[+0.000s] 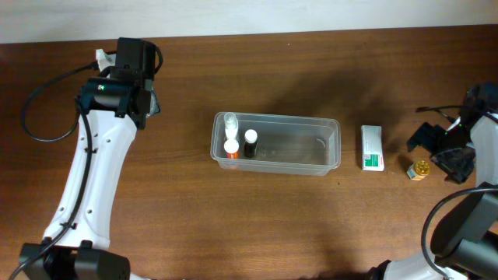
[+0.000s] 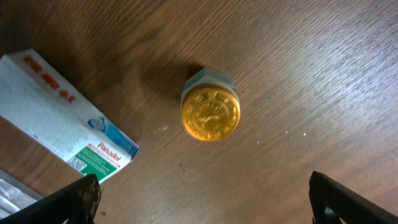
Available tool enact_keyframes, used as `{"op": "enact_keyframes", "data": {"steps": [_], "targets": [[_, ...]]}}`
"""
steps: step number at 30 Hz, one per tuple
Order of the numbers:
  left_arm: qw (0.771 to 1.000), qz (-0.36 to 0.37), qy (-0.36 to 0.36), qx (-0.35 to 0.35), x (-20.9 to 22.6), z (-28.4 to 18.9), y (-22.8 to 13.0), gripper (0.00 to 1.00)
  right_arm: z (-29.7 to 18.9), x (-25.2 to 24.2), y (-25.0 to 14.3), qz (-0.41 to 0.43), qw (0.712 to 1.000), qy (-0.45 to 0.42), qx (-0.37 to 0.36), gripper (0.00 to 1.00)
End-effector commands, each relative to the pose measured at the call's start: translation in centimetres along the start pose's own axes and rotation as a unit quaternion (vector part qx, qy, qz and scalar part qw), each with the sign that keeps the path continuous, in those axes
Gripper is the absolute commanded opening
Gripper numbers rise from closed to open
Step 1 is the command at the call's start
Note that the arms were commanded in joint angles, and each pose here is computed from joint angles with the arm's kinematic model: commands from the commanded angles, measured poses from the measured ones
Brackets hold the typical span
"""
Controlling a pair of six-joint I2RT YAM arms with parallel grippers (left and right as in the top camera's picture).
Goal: Pack container
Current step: 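Lower the right gripper and close it on the gold-capped bottle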
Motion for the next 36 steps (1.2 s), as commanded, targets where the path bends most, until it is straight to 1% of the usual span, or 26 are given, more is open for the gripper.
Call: {"op": "enact_keyframes", "data": {"steps": [1,8,25,27,31,33,36], "targets": [[1.000,-0.012,0.007,-0.016,1.0,-1.0,0.5,0.99,0.6,-0.6,0.0,0.008,1.000,0.007,0.007,0.98],[1.000,-0.012,0.007,-0.016,1.0,-1.0,0.5,0.99,3.2,-0.5,0.3,0.008,1.000,0.005,0.016,0.99],[1.000,-0.012,0.007,-0.016,1.0,-1.0,0.5,0.99,7.7,-0.5,1.5,0.009,0.999,-0.018,0.035,1.00],[1.000,-0.012,0.007,-0.016,1.0,-1.0,0.5,0.99,7.9,-0.6,1.6,0.011,0.999,-0.018,0.035,0.93],[1.000,-0.012,0.007,-0.016,1.0,-1.0,0.5,0.99,7.9,-0.7,1.6,0.013,0.999,-0.015,0.037,0.63],[1.000,-0.012,0.007,-0.016,1.0,-1.0,0.5,0.99,7.9,-0.7,1.6,0.014,0.999,-0.015,0.038,0.56],[1.000,-0.012,0.007,-0.016,1.0,-1.0,0.5,0.99,7.8,-0.5,1.3,0.014,0.999,-0.006,0.045,0.51]]}}
Point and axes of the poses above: each gripper's point midway between its finger pads, its own z axis out along the fingers, its own x axis along the line the jaws close on, y = z × x, the point moved 3 cm from there along -z, back along the fingers, and after that the axes turned 11 degrees about z, right-handed, at the moved point
